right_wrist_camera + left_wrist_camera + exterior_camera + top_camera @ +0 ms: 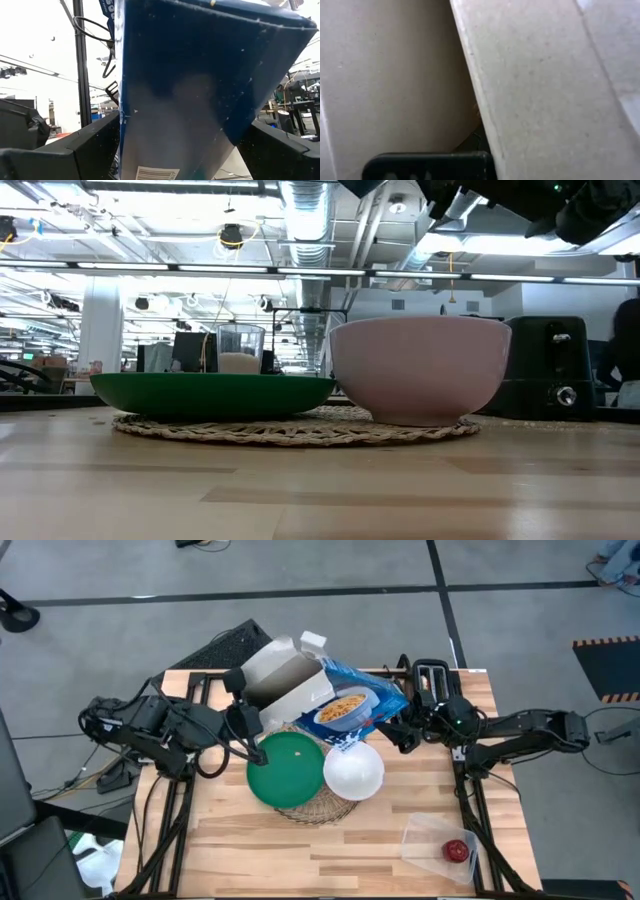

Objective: Arrange a breakfast setting
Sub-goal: Pour the cereal into the white bowl

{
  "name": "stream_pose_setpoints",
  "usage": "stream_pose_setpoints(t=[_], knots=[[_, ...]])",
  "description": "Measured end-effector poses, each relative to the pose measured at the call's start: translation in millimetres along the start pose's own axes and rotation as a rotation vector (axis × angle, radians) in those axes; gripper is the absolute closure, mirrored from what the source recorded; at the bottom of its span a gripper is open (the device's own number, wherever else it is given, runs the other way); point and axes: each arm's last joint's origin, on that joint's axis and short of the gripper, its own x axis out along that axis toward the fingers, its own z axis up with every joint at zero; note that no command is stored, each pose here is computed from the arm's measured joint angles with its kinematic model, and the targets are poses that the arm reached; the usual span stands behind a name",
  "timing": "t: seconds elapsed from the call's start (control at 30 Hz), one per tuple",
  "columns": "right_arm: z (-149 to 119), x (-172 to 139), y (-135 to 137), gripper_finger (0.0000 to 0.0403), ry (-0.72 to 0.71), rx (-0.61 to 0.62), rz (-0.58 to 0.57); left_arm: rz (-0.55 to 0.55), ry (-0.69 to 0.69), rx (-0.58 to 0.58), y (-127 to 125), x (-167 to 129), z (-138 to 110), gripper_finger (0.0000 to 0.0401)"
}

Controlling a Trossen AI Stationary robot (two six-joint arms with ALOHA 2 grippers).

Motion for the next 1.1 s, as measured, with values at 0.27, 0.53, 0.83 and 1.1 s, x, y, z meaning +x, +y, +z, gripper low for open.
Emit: stream_pose_setpoints(t=[0.27, 0.53, 0.83, 1.1], knots=[[-7.3, 20.0, -0.9, 0.0014, 0.001, -0.032, 0.139, -0.024, -0.01, -0.023, 2.2, 1.5, 0.1, 0.0401], [-17.4, 33.2, -11.0, 0.0017, -0.06, -0.059, 0.147, -0.024, -0.002, -0.031, 2.2, 1.5, -0.8, 0.0401], [-23.8, 34.2, -12.8, 0.005, -0.09, -0.063, 0.168, -0.035, -0.003, -0.036, 1.5, 1.6, -0.7, 0.0401], [-18.6, 33.1, -13.6, 0.0067, -0.083, -0.071, 0.163, -0.037, 0.002, -0.079, 1.1, 2.0, -1.3, 0.0392]])
